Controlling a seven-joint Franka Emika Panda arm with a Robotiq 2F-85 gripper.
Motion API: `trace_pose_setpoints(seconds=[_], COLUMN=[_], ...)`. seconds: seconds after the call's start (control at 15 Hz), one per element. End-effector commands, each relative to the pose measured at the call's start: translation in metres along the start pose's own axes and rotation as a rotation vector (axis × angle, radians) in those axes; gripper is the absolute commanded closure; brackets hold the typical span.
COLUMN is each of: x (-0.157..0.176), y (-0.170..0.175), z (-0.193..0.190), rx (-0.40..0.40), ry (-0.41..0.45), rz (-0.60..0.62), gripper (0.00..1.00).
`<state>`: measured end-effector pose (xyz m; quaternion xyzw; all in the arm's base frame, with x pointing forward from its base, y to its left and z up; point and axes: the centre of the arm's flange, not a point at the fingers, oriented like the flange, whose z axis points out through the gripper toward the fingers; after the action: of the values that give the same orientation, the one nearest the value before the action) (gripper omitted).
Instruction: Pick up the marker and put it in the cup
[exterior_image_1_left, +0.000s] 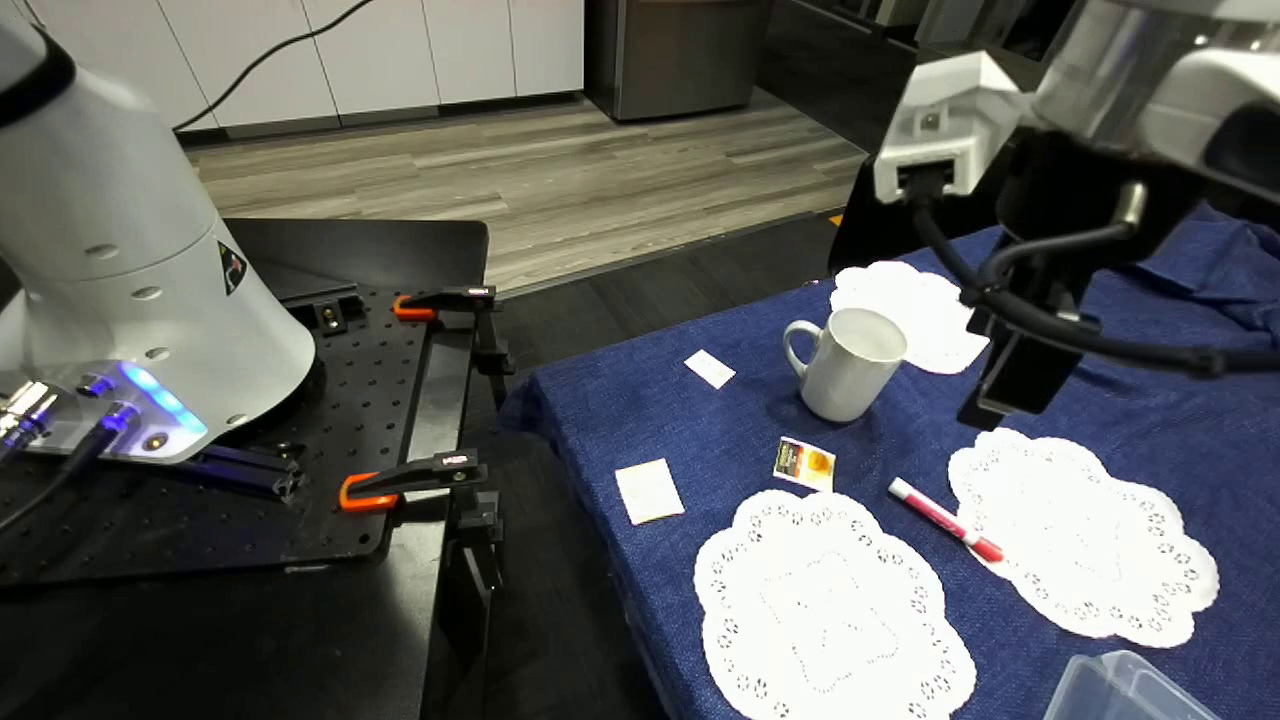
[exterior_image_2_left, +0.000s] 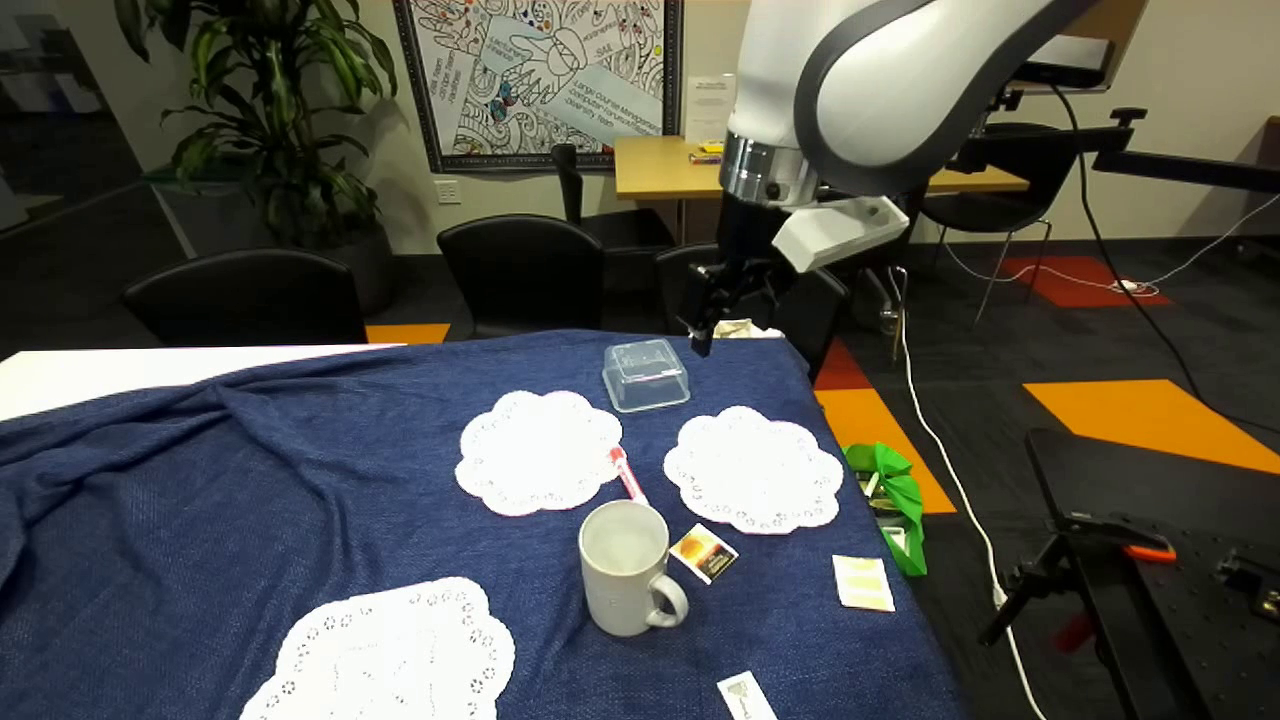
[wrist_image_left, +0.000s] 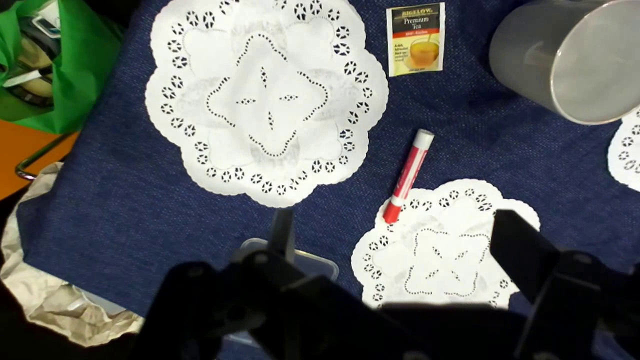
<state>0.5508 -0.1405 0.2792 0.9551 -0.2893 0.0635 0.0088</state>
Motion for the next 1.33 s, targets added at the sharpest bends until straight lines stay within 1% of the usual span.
trace_pose_setpoints(seconds=[0.0, 0.13, 0.4, 0.47, 0.6, 0.73, 0.93, 1.27], x=[0.001, 0.003, 0.007, 0.014, 0.026, 0.036, 0.049, 0.063], y=[-0.003, -0.007, -0.008, -0.011, -0.017, -0.026, -0.038, -0.048], z=[0.010, 0.019, 0.018, 0.023, 0.039, 0.059, 0.089, 0.139], rx=[-0.006, -0.012, -0.010, 0.004, 0.014, 0.040, 0.054, 0.024], ry=[-0.010, -0.017, -0.010, -0.035, -0.066, -0.082, -0.110, -0.147], rz=[-0.004, -0.009, -0.009, -0.010, -0.003, -0.002, 0.028, 0.073], gripper=[0.00, 0.00, 0.00, 0.00, 0.00, 0.00, 0.00, 0.00])
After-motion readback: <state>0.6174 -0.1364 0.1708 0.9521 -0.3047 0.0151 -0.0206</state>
